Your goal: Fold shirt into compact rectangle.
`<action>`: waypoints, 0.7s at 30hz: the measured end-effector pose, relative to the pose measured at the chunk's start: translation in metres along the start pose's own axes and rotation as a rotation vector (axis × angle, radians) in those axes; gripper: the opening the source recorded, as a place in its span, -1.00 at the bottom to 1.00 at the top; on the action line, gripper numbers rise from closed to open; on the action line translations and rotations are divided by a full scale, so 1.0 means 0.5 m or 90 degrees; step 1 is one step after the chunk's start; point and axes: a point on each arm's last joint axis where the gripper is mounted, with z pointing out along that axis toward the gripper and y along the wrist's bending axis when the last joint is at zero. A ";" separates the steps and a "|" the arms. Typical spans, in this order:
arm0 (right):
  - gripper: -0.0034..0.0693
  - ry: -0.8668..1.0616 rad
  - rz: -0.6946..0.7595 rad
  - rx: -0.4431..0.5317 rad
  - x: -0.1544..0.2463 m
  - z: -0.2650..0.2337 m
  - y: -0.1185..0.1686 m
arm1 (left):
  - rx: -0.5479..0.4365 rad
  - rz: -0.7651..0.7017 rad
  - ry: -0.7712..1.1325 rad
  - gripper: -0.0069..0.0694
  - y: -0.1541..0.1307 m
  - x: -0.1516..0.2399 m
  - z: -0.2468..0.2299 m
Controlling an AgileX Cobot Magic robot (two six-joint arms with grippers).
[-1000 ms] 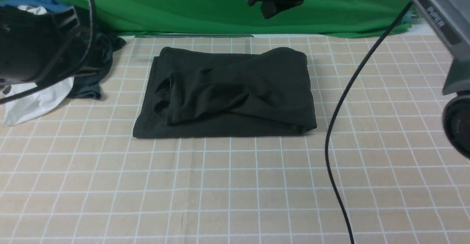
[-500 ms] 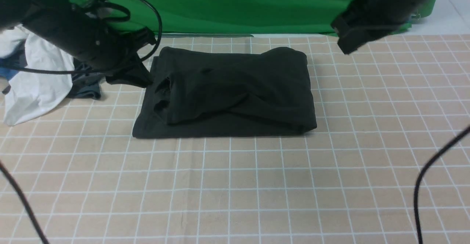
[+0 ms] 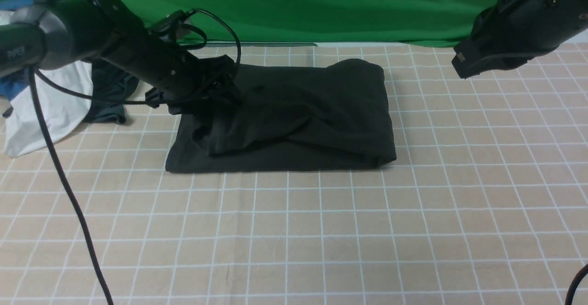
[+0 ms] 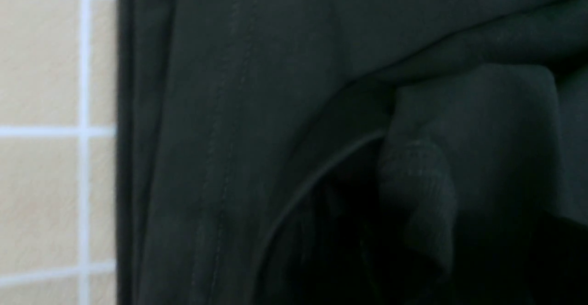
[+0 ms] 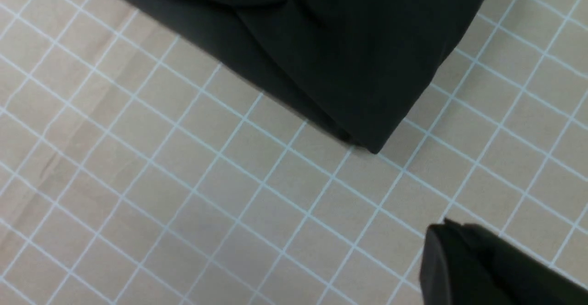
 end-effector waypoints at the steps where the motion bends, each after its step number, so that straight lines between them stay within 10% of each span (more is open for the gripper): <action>1: -0.81 -0.002 0.003 -0.006 -0.001 0.000 0.002 | -0.005 0.005 -0.001 0.32 0.000 0.001 0.009; 8: -0.81 -0.007 0.006 -0.010 -0.002 0.000 0.003 | -0.048 0.056 -0.021 -0.65 0.008 -0.006 -0.005; 21: -0.81 -0.018 0.020 -0.036 -0.005 0.000 0.010 | -0.093 0.123 -0.130 -0.73 0.018 -0.055 -0.042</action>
